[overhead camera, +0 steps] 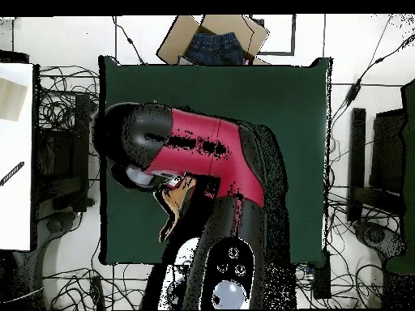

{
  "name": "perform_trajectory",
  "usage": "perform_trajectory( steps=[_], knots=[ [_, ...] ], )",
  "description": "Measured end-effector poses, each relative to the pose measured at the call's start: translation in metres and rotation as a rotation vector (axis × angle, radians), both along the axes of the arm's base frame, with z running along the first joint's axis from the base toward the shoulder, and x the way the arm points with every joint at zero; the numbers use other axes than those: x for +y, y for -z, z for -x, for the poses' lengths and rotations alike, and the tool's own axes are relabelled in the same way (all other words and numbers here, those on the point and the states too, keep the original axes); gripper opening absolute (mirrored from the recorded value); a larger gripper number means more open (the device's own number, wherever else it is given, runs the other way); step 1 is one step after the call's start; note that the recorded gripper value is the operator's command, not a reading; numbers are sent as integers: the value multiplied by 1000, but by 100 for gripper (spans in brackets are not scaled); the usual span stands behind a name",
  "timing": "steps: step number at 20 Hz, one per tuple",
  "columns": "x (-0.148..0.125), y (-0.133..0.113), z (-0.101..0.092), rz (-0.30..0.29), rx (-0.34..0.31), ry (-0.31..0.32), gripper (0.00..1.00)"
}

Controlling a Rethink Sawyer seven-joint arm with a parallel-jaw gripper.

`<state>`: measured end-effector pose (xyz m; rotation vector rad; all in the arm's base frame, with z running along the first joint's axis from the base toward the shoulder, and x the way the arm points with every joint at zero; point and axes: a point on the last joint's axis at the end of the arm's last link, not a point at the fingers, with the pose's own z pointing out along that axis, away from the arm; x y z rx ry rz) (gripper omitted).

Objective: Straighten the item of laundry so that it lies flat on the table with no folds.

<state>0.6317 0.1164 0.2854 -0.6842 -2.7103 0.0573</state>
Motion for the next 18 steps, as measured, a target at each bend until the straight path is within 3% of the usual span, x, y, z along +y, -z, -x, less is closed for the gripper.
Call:
perform_trajectory(
  steps=[18],
  knots=[
    [-1,6,0,0,10,1,0]
  ],
)
